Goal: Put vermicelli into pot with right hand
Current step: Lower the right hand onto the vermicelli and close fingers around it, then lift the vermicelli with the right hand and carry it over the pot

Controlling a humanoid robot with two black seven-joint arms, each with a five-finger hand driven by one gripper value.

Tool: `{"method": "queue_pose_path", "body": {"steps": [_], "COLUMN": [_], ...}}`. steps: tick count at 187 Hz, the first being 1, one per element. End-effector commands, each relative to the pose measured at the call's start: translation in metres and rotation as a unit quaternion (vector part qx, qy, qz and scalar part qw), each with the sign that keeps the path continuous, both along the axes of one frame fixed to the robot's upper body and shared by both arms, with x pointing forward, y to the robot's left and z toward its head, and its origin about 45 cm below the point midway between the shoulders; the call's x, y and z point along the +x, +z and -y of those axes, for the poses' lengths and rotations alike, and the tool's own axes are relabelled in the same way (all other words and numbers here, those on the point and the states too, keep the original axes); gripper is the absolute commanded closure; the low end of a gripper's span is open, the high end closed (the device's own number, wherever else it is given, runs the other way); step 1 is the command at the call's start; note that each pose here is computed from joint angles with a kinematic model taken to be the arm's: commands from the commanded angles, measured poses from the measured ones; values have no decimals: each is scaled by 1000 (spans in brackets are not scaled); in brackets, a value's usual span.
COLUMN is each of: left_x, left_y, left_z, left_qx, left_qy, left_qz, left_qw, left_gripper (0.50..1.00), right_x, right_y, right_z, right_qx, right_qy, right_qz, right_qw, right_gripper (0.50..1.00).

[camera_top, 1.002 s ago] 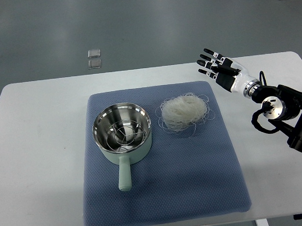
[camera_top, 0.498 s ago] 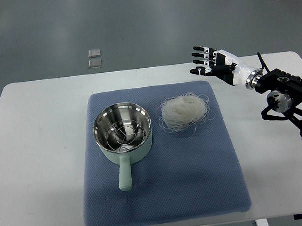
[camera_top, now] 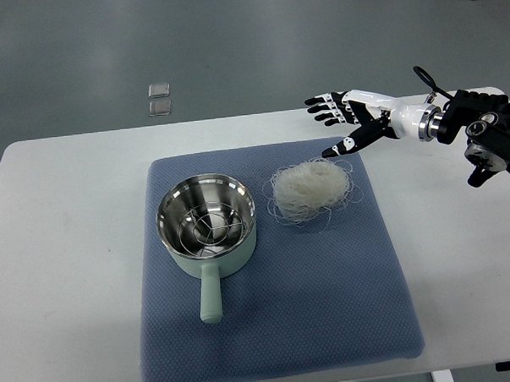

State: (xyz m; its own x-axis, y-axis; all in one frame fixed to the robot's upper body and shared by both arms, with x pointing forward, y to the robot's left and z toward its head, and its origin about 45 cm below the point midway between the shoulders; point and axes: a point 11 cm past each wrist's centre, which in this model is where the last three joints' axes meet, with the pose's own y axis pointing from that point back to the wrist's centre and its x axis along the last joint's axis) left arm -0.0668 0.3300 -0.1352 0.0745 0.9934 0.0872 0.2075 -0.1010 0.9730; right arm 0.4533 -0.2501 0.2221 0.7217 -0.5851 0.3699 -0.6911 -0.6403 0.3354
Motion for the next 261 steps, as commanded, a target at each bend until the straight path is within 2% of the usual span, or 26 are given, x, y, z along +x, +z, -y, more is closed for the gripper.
{"method": "queue_pose_path", "body": {"steps": [1,25,63,115,165,191,261], "left_x": [0,0,0,0,0,0,0], "left_y": [0,0,0,0,0,0,0], "left_z": [0,0,0,0,0,0,0], "left_qx": [0,0,0,0,0,0,0], "left_qy": [0,0,1,0,0,0,0], "left_qz": [0,0,0,0,0,0,0], "left_qw": [1000,1000,1000,1000,1000,1000,1000], "left_gripper": [500,500,500,500,500,500,500], "right_x": [-1,-8,-24,-22,-10,-10,-13], "right_y": [0,-1,-22,-27,-34,-46,-51], "right_z": [-5,-17,-31,-36,-51,-49,-50], "right_qx": [-27,-57,-113,-126,-162,-215,-236], "right_qy": [23,69,123,123,121,129,142], "right_qz": [17,40,33,37,55,79,81], "right_qw": [999,995,985,984,978,965,958], "right_gripper": [570,570,570,570,570,570,574]}}
